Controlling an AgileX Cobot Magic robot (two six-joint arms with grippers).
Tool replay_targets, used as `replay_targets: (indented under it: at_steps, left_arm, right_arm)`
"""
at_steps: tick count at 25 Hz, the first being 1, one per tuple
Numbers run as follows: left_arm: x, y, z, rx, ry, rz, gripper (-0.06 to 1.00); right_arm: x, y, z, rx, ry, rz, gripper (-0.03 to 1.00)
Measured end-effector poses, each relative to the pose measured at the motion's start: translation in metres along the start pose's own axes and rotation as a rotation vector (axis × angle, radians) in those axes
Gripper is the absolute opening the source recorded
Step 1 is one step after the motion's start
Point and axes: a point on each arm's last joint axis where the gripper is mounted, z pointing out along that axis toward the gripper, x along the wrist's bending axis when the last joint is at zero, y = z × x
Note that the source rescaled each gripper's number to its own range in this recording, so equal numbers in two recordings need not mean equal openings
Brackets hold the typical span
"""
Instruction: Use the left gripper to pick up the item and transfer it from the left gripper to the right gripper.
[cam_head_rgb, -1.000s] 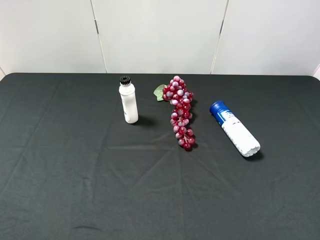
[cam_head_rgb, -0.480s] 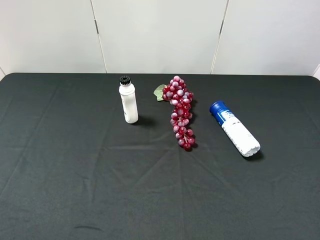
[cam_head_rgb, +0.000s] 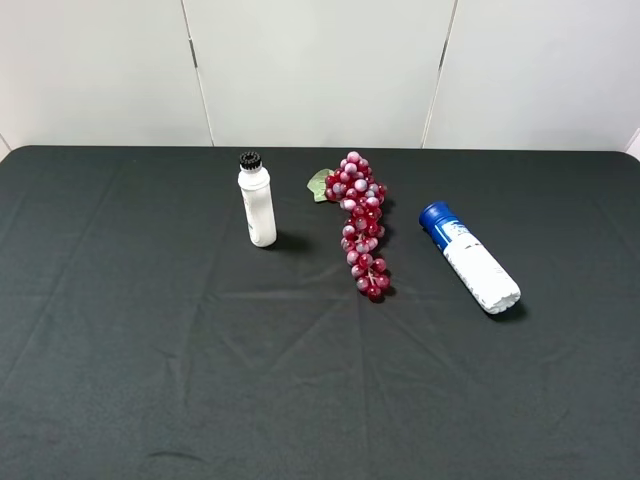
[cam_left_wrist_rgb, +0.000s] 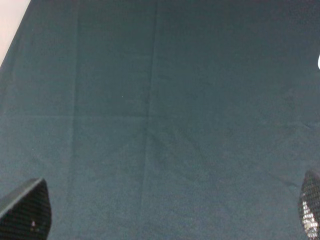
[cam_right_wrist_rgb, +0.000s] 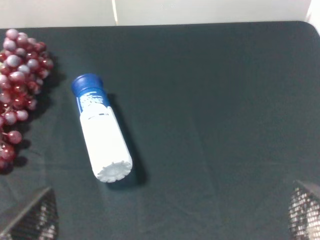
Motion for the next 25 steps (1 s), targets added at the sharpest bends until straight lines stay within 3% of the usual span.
replay_targets:
  at_steps: [25]
  left_arm:
    - [0.0,0.0,0.0,0.0,0.0,0.0,1.0]
  right_arm:
    - [0.0,0.0,0.0,0.0,-0.003,0.001,1.0]
